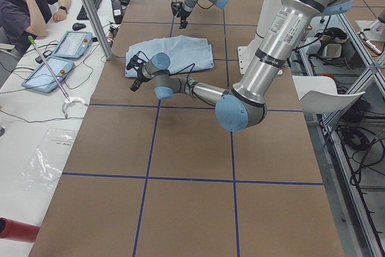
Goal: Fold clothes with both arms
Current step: 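Move both grippers to the shirt's long sides near the robot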
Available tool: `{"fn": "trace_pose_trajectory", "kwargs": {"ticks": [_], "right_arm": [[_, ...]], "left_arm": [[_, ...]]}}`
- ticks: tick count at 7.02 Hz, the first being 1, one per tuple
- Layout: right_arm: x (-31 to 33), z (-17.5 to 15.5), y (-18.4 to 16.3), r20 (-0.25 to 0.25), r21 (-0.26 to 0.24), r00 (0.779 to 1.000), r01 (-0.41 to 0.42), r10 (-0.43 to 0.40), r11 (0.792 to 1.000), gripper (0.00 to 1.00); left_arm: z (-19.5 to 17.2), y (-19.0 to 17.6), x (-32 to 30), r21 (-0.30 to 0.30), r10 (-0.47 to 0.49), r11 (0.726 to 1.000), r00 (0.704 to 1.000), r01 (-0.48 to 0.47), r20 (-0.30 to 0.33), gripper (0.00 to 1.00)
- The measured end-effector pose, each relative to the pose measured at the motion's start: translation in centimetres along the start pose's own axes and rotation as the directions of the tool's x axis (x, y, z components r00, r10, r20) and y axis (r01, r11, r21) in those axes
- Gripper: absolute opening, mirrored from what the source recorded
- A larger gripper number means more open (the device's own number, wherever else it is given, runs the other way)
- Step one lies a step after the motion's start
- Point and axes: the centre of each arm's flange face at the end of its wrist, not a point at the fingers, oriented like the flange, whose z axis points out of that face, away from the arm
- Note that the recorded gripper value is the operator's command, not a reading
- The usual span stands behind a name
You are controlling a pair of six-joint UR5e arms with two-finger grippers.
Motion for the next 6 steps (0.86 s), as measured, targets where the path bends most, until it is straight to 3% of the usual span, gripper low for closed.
{"fn": "trace_pose_trajectory", "kwargs": {"ticks": [1, 3, 5, 6], "right_arm": [[-0.1, -0.6, 0.2, 0.111, 0.026, 0.992, -0.058, 0.055, 0.998, 1.0], [1.1, -1.6, 2.1, 0.285, 0.045, 0.945, -0.182, 0.162, 0.982, 1.0], [2.5, -2.2, 3.8, 0.372, 0.045, 0.901, -0.259, 0.224, 0.965, 1.0], [2.8, -2.3, 4.1, 0.384, 0.045, 0.894, -0.269, 0.232, 0.962, 1.0]], "left_arm": [[-1.1, 0.3, 2.8, -0.041, -0.056, 0.998, 0.998, 0.055, -0.009, 1.0], [-4.7, 2.8, 12.9, -0.185, -0.161, 0.969, 0.986, 0.165, 0.035, 1.0], [-7.5, 8.0, 21.3, -0.281, -0.243, 0.924, 0.966, 0.26, 0.093, 1.0], [-7.5, 11.3, 23.9, -0.305, -0.258, 0.91, 0.959, 0.281, 0.114, 1.0]]}}
